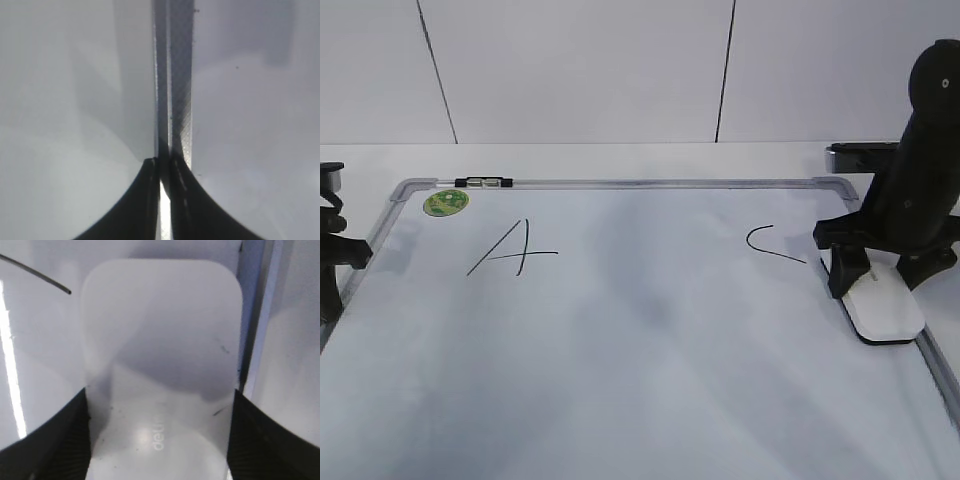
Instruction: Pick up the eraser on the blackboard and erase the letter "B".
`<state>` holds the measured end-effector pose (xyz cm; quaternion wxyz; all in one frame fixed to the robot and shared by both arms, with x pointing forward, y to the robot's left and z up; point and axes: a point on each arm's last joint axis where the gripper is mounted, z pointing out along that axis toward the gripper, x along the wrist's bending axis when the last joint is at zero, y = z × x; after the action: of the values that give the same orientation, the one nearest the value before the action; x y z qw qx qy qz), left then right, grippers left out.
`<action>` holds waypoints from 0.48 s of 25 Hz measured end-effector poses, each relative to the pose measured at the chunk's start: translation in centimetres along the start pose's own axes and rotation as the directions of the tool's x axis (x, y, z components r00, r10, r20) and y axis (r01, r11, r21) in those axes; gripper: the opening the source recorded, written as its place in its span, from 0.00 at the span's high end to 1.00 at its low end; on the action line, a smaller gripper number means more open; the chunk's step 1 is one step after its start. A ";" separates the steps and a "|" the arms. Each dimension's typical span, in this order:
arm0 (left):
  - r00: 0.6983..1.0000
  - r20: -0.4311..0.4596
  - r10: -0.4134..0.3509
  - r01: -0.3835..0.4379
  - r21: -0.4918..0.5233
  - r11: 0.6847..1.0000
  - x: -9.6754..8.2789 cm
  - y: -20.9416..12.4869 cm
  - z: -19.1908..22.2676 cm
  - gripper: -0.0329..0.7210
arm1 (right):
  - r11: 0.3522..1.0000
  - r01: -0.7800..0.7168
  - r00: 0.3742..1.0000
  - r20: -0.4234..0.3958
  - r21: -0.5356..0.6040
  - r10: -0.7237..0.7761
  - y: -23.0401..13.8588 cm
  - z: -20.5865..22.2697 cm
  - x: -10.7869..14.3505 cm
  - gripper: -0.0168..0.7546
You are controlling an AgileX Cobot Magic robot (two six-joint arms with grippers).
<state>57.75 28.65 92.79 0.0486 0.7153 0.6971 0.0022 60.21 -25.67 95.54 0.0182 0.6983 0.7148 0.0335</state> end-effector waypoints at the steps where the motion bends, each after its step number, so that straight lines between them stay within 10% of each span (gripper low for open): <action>1: 1.000 0.000 0.000 0.000 0.000 1.000 0.0 0.0 0.0 0.92 | 1.000 0.003 1.000 0.005 0.000 -0.003 0.0 0.0 0.0 0.28; 12: 1.000 0.002 -0.001 0.001 0.000 1.000 0.0 0.0 0.0 0.92 | 1.000 -0.029 0.999 0.014 -0.002 0.029 0.0 0.0 -0.1 0.28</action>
<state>57.75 28.64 92.79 0.0492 0.7148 0.6976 0.0016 60.22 -25.79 95.54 0.0233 0.7088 0.7044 0.0293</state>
